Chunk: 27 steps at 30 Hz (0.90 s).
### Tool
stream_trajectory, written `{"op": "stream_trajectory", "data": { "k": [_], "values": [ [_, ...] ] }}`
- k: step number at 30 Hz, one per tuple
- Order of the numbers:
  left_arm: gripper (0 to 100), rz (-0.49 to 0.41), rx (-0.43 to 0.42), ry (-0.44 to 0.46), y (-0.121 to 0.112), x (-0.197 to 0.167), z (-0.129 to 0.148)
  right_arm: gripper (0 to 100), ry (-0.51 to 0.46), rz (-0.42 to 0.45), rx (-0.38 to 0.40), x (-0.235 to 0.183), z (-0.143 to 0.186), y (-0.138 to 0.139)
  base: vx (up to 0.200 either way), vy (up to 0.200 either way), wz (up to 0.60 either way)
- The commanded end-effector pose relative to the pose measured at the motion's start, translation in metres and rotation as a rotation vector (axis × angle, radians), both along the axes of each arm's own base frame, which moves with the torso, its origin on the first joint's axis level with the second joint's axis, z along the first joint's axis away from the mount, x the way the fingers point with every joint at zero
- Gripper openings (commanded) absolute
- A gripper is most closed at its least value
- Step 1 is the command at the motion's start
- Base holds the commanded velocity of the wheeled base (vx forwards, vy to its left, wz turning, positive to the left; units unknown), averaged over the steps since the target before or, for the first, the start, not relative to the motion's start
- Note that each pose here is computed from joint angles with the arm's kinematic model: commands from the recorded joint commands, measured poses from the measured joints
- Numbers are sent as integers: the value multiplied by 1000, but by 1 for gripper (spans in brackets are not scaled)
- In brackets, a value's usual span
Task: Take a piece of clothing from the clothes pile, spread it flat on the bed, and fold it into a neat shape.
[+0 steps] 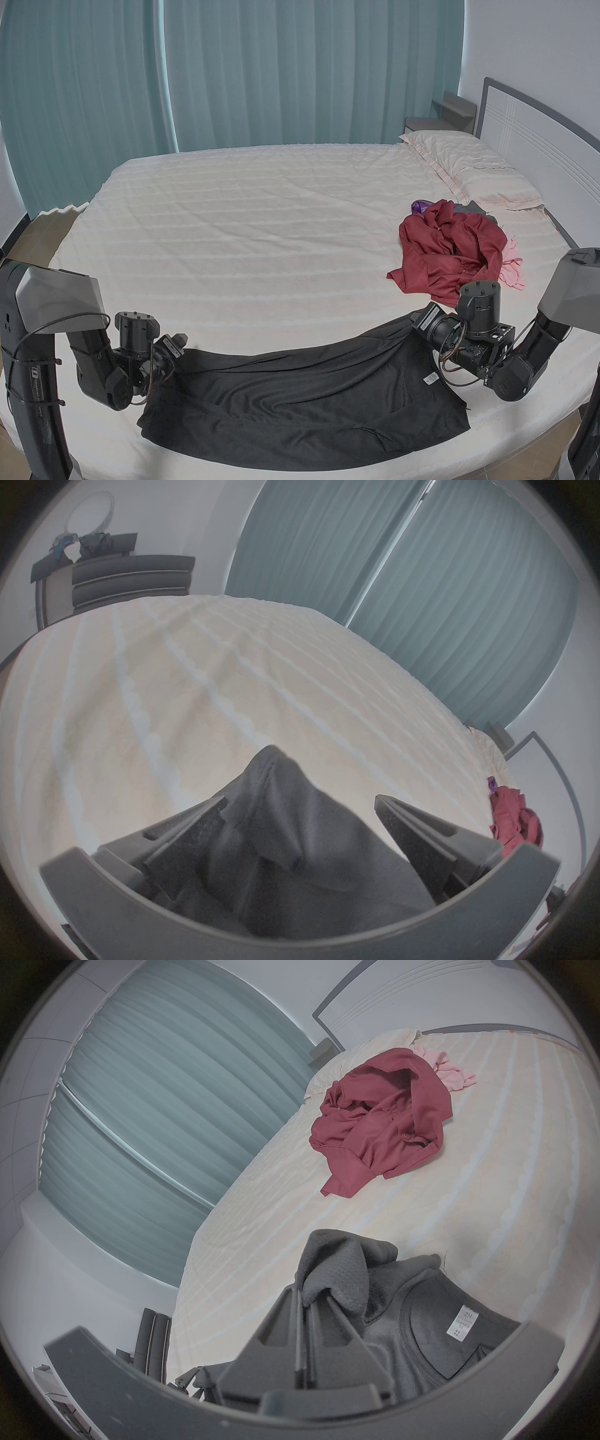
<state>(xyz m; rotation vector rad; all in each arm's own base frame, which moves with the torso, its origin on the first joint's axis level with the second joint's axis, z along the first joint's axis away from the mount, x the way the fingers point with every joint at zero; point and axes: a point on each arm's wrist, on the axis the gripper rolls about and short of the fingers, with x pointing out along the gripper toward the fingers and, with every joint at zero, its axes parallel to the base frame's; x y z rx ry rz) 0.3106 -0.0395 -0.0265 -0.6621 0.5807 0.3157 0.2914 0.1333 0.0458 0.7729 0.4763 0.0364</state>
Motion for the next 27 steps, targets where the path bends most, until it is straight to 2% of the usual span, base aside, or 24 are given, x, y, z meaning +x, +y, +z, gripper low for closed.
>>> {"op": "stream_trajectory", "data": {
  "k": [1, 4, 5, 9, 12, 16, 22, 27],
  "values": [
    [100, 36, -22, -72, 26, 23, 19, 0, 2, 0, -1, 0, -1, 0, 0, 0, 0],
    [100, 27, -42, -75, 31, 25, 25, 0, 4, -1, -2, 0, -1, 0, 0, 0, 0],
    [100, -27, -102, -63, 40, 24, 35, 0, 3, -1, -3, 0, -1, 0, 0, 0, 0],
    [100, -134, -175, -46, 48, 21, 42, 0, 6, -1, -4, 0, -2, 0, 0, 0, 0],
    [100, -246, -144, -10, 52, 18, 37, 0, 10, 1, -6, 0, -4, 0, 0, 0, 0],
    [100, -328, -121, 21, 51, 18, 28, 0, 12, -1, -6, 0, -4, 0, 0, 0, 0],
    [100, -396, -34, 61, 51, 18, 11, 0, 16, 0, -8, 0, -5, 0, 0, 0, 0],
    [100, -390, -17, 64, 51, 20, 9, 0, 19, 0, -9, 1, -7, 0, 0, 0, 0]
  ]
}}
